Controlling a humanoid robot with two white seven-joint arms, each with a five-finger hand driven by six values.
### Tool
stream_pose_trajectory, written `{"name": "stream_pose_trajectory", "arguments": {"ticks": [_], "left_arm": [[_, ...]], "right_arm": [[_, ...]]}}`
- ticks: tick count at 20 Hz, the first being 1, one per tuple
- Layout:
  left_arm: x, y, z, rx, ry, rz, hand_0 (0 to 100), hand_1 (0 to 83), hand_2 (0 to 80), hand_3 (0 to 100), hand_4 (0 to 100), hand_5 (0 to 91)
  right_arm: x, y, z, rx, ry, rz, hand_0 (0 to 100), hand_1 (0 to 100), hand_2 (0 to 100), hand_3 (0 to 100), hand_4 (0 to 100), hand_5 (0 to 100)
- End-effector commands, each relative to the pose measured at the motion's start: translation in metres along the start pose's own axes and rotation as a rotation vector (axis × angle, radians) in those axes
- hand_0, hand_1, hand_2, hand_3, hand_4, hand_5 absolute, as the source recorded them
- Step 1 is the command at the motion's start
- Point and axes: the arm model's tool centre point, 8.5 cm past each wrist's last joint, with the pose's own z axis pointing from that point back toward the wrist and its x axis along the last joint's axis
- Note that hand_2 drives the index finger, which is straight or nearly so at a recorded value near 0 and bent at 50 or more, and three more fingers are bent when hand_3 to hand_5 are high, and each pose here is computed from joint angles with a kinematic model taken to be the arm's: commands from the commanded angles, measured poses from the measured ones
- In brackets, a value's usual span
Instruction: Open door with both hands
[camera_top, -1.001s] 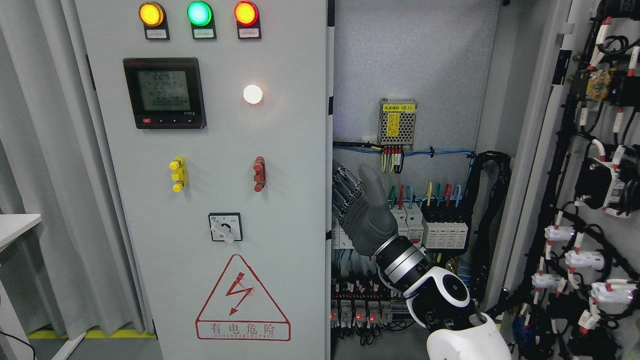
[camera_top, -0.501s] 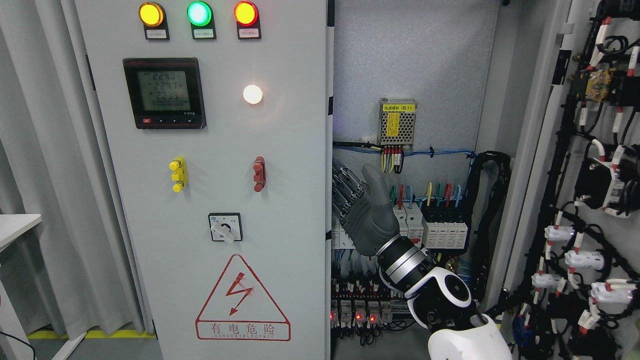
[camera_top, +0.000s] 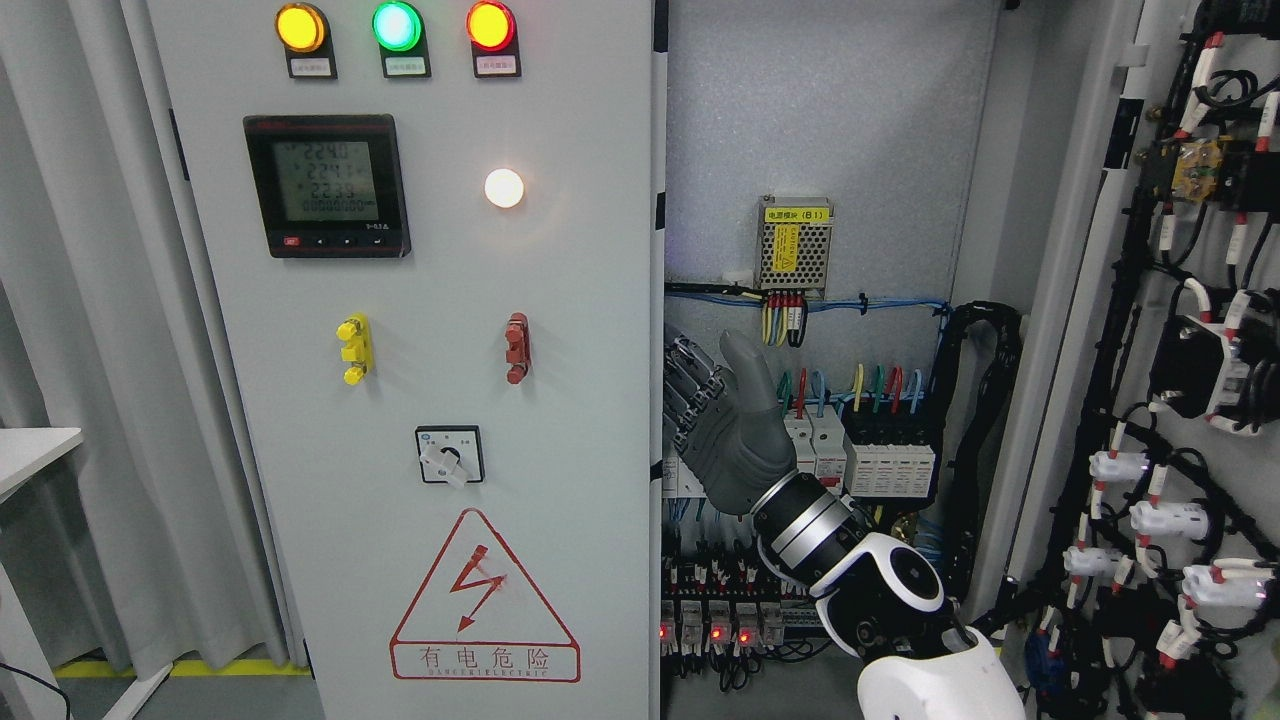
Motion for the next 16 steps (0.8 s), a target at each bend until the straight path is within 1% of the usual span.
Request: {"name": "stream_pose_trajectory", "arguments": {"ticks": [1,6,9,14,15,16], "left_arm": [[0.0280,-0.0042,-0.0026,-0.009,-0.054,-0.001,30,0.0,2.7,3,4,0.0],[0.0280,-0.0042,-0.0026,-0.009,-0.054,-0.001,30,0.0,2.7,3,4,0.0],[0.0280,-0.0042,-0.0026,-0.009,-0.054,-0.001,30,0.0,2.7,3,4,0.0],[0.0280,-0.0042,-0.0026,-0.009,-0.054,-0.001,30,0.0,2.7,3,4,0.0],[0.0280,-0.0042,-0.0026,-0.009,-0.054,-0.001,30,0.0,2.7,3,4,0.0],[0.0290,-0.0043,-0.0027,-0.009,-0.056,-0.001,30,0.0,2.7,3,4,0.0]], "right_arm": [[-0.0007,0.0033,0.0017,0.036,-0.003,-0.004,22,0,0,0,0,0],[-0.0001,0.0040,0.0019,0.048,-0.007,-0.014,22,0,0,0,0,0],[0.0032,0.0054,0.0015,0.055,-0.031,-0.046,22,0,0,0,0,0],[0.0081,0.0051,0.0054,0.060,-0.037,-0.029,22,0,0,0,0,0],[0.0064,0.0059,0.0071,0.065,-0.035,-0.031,22,0,0,0,0,0],[0.0077,0.0086,0.0069,0.089,-0.040,-0.028,22,0,0,0,0,0]]}}
